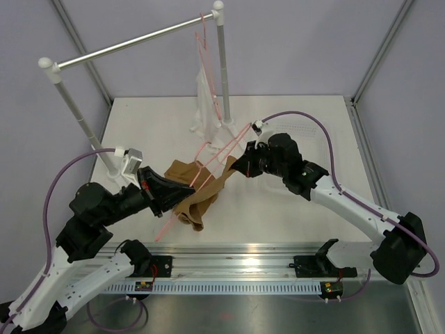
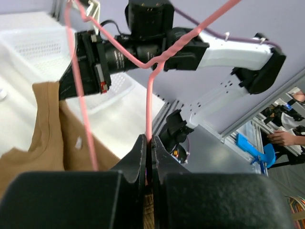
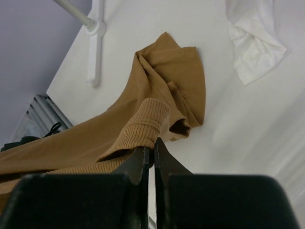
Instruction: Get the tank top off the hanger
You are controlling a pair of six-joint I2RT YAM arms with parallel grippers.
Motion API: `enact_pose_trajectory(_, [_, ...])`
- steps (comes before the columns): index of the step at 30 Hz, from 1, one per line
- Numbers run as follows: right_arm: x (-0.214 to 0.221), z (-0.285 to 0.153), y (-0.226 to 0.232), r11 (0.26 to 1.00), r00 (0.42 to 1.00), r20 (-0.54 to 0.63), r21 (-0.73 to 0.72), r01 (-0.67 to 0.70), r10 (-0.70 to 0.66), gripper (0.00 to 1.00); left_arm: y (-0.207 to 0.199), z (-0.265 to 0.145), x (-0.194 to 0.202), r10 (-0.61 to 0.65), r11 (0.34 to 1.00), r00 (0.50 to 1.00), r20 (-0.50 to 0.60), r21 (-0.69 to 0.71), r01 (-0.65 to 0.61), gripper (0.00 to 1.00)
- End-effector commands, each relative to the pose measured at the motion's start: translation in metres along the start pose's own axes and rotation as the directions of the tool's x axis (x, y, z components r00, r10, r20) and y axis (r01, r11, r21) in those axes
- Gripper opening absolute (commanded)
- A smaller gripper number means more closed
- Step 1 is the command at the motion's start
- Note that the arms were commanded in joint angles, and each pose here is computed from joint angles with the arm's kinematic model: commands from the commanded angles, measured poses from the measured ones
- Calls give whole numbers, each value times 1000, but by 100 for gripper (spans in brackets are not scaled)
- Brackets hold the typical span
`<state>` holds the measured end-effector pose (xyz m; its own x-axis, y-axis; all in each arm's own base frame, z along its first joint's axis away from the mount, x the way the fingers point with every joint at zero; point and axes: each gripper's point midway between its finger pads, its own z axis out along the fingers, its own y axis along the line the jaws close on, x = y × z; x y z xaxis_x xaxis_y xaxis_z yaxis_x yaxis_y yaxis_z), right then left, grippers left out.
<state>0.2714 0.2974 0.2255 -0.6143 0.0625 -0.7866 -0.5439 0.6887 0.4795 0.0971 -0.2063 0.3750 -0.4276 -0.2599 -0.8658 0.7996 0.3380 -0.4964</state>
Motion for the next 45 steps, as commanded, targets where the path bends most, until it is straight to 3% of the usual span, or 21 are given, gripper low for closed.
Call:
enact_pose_trajectory(1, [-31, -19, 39, 989, 997, 78, -148, 6, 6, 0, -36, 7, -53, 54, 983, 974, 219, 158, -90, 0])
enact_pose_trajectory(4, [-30, -34, 52, 975, 994, 106, -223, -14, 39, 0, -12, 7, -66, 61, 995, 935, 348, 55, -85, 0])
enact_pose_trajectory(8, [-29, -57, 80, 921, 987, 142, -388, -19, 81, 0, 7, -16, -96, 107, 994, 791, 602, -39, -105, 0])
enact_pose_trajectory(11, [-22, -64, 86, 899, 988, 131, -438, -11, 76, 0, 30, -37, -113, 110, 993, 660, 743, -117, -33, 0])
enact_pose_trajectory(14, [-23, -63, 61, 958, 987, 143, -286, -24, 68, 0, 42, -43, -128, 136, 979, 630, 764, -201, 32, 0])
enact_pose_trajectory(16, [-21, -66, 52, 972, 989, 147, -234, 7, 28, 0, 51, -46, -130, 174, 962, 644, 745, -267, 49, 0])
enact_pose_trajectory(21, [2, -58, 56, 962, 998, 64, -274, 2, 16, 0, 62, -79, -139, 229, 925, 581, 781, -360, 119, 0])
enact_pose_trajectory(23, [14, -50, 52, 968, 1000, 22, -251, 0, 5, 2, 70, -78, -132, 237, 902, 632, 738, -409, 140, 0])
enact_pose_trajectory(24, [24, -43, 52, 969, 1000, -9, -246, 1, -3, 15, 64, -82, -138, 224, 901, 638, 737, -406, 153, 0])
enact_pose_trajectory(25, [28, -41, 52, 971, 1000, -16, -240, 1, -5, 26, 74, -77, -125, 218, 879, 698, 682, -448, 163, 0])
enact_pose_trajectory(27, [34, -36, 51, 973, 999, -32, -232, 0, -7, 62, 83, -74, -114, 179, 858, 739, 649, -471, 206, 0])
enact_pose_trajectory(28, [36, -36, 53, 973, 999, -34, -231, 1, -9, 94, 91, -74, -103, 164, 833, 773, 613, -506, 224, 0])
enact_pose_trajectory(29, [36, -35, 54, 973, 999, -33, -230, 2, -10, 99, 98, -78, -99, 156, 807, 778, 608, -533, 255, 0])
enact_pose_trajectory(31, [35, -35, 54, 975, 1000, -28, -220, 4, -10, 100, 112, -76, -83, 121, 752, 820, 559, -591, 291, 0])
enact_pose_trajectory(33, [32, -35, 53, 980, 1000, -22, -201, 5, -9, 100, 111, -83, -93, 122, 714, 824, 553, -625, 314, 0])
enact_pose_trajectory(34, [29, -35, 51, 982, 1000, -16, -187, 6, -9, 99, 124, -70, -83, 118, 666, 874, 471, -690, 282, 0])
enact_pose_trajectory(37, [26, -37, 48, 988, 1000, -10, -152, 5, -7, 100, 120, -53, -100, 113, 645, 903, 414, -722, 250, 0])
enact_pose_trajectory(41, [28, -41, 43, 992, 1000, -9, -128, 1, -2, 100, 129, -39, -119, 155, 572, 919, 362, -791, 215, 0])
enact_pose_trajectory(45, [31, -42, 39, 994, 1000, -14, -112, -2, 0, 99, 125, -25, -153, 182, 558, 917, 354, -806, 200, 0])
